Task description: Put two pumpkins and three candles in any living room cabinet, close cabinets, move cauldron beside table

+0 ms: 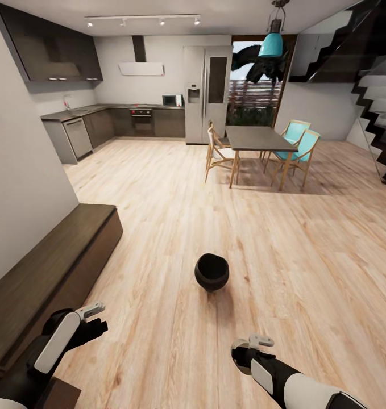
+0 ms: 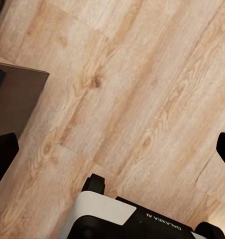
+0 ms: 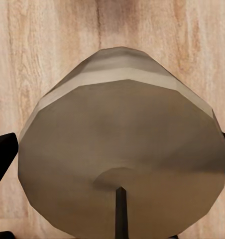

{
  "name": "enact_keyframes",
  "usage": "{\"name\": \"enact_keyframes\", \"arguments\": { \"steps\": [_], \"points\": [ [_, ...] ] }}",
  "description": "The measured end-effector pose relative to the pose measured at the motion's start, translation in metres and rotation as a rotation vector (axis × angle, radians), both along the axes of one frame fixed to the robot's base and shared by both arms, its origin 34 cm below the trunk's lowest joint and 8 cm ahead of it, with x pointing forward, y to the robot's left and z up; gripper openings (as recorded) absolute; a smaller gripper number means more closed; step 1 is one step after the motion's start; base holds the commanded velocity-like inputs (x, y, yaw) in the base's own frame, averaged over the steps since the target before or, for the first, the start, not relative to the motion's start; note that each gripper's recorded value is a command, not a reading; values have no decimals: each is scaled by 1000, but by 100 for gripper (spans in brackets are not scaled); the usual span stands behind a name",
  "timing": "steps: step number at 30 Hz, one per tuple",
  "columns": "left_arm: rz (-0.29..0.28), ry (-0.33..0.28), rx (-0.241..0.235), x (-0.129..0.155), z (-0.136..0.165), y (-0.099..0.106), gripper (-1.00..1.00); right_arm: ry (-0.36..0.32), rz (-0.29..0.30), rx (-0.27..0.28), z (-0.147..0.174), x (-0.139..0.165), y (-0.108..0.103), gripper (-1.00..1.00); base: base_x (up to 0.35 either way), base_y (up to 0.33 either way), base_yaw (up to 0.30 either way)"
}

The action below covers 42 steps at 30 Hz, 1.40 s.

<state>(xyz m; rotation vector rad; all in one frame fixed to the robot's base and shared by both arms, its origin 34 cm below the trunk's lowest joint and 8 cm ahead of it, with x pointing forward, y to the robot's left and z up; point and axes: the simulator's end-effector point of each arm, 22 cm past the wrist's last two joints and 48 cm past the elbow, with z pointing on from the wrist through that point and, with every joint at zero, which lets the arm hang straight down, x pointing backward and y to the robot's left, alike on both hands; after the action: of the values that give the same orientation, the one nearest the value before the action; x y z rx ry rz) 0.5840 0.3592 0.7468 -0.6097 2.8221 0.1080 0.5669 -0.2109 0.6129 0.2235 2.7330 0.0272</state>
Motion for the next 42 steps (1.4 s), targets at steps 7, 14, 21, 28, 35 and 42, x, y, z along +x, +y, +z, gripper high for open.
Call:
{"name": "enact_keyframes", "arguments": {
  "steps": [7,14,21,28,35,42],
  "points": [
    [-2,1,1,-2,8,-1,100,1,0,0,8,-2,0,-100,0,0,4],
    [-3,0,-1,-3,15,-2,100,1,0,0,15,-4,0,-100,0,0,0],
    [-3,0,-1,-5,23,-2,100,1,-5,2,22,-6,0,-100,0,0,0],
    [-8,-13,-4,-1,27,-4,100,1,-11,3,22,-6,-1,-100,20,0,0],
    [-12,-22,-4,1,30,-5,100,1,-4,-1,23,-6,-1,-100,202,0,0],
    [-16,-20,-4,1,29,-6,100,1,-1,-4,22,-6,-1,-100,117,-5,53]
  ]
}}
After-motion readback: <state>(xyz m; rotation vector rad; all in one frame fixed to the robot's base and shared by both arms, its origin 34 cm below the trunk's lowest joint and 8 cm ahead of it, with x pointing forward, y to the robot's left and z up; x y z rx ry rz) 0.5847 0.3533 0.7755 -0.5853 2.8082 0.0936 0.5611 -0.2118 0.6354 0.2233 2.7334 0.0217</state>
